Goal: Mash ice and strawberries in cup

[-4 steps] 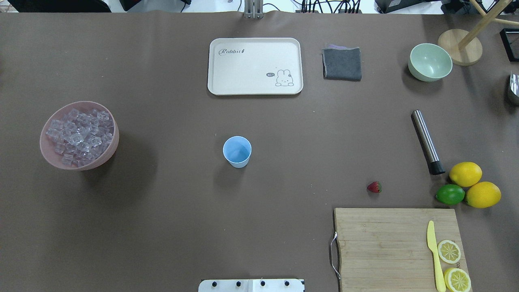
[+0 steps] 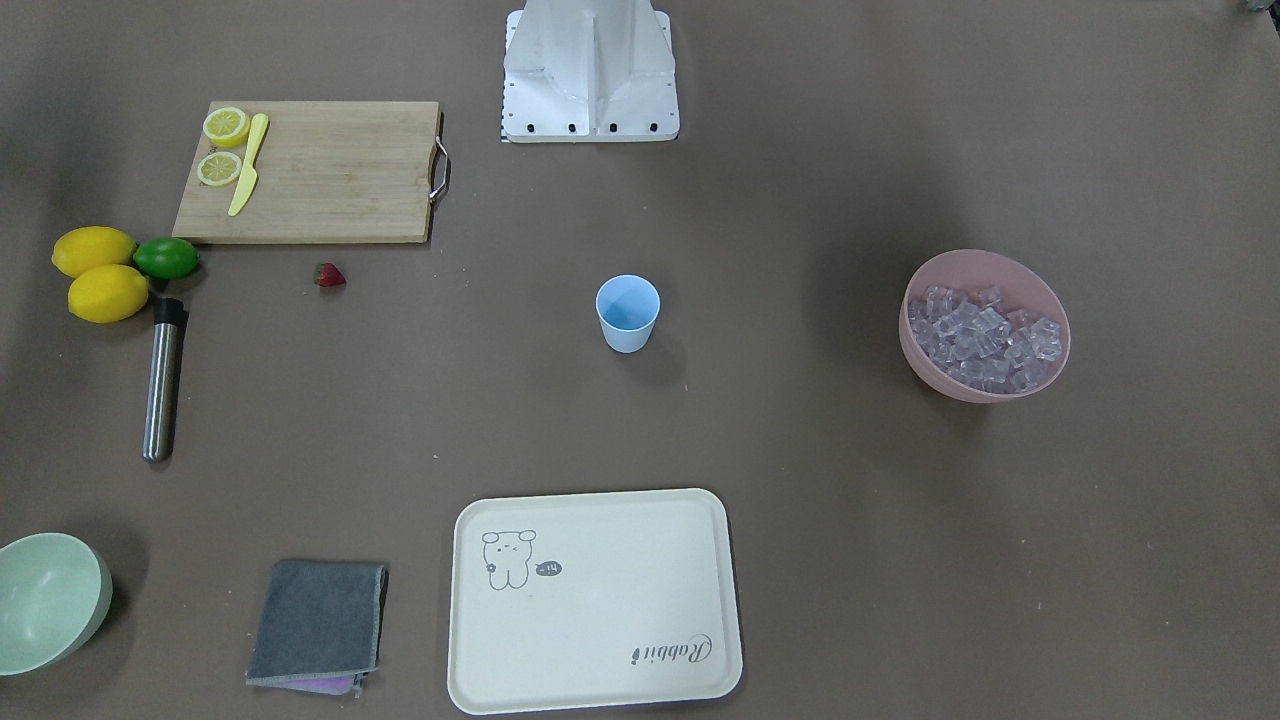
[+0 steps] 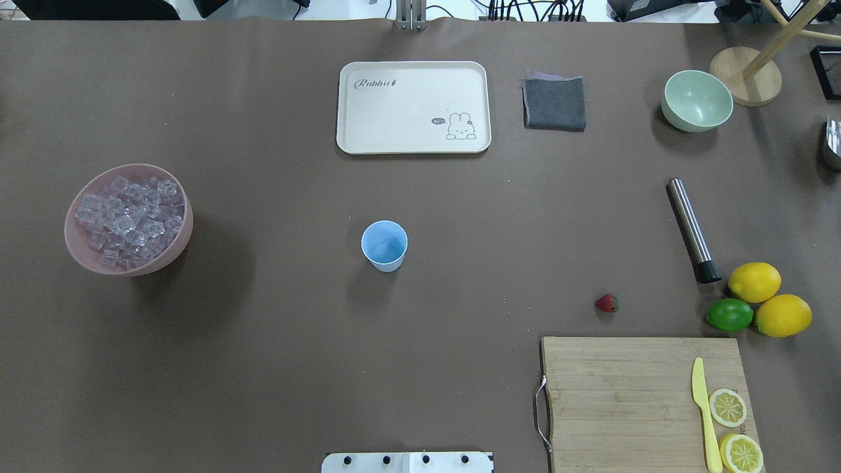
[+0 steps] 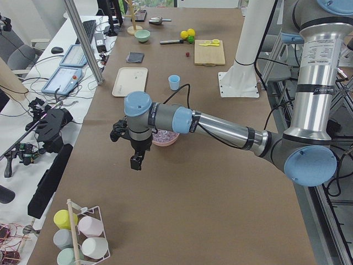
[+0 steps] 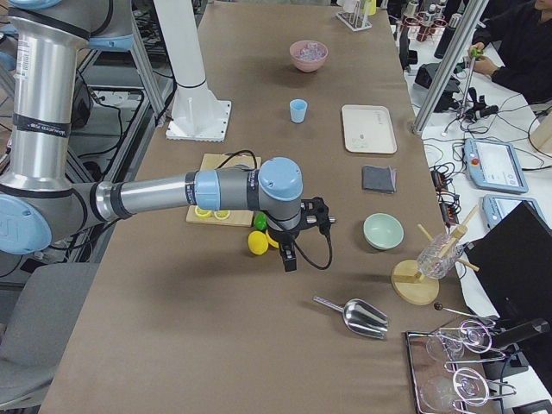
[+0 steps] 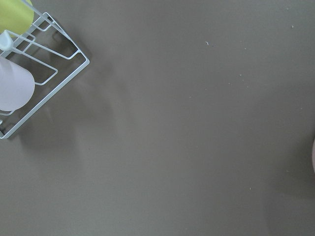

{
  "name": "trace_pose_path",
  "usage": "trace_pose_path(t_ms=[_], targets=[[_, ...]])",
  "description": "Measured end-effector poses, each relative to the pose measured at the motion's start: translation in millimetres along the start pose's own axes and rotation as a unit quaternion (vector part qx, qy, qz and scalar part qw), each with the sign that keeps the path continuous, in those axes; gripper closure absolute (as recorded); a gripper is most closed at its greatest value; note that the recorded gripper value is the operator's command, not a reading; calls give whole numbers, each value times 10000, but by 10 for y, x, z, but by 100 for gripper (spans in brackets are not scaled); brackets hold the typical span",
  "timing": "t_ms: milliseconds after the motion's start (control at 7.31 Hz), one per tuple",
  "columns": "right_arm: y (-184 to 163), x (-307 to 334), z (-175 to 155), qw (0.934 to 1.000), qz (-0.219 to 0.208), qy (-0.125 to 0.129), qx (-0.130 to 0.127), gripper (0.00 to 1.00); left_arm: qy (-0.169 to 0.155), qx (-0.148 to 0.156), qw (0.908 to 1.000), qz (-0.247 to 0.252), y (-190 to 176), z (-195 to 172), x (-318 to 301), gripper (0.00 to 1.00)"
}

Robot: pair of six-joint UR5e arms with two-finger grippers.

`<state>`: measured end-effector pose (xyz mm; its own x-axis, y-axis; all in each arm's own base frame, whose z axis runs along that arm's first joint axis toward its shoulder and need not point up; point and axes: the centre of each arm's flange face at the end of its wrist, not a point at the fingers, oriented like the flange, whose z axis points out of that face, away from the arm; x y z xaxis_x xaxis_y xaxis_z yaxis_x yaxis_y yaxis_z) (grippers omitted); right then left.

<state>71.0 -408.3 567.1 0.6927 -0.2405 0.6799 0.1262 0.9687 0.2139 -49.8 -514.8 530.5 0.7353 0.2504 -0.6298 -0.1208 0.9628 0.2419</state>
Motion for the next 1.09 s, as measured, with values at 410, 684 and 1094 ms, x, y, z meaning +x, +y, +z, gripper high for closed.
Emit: trace_pose_path(t_ms=[410, 684, 1094], targets=[[15, -7, 0, 10000, 1, -14, 0, 0, -2, 3, 10000, -2, 2, -6, 17, 3], [16, -7, 1, 10000, 1, -16, 1, 0, 3, 49, 10000, 45, -33, -34, 50, 3], [17, 2, 10, 10000, 5, -17, -3, 0, 5, 59, 9999, 86, -32, -43, 67, 3]])
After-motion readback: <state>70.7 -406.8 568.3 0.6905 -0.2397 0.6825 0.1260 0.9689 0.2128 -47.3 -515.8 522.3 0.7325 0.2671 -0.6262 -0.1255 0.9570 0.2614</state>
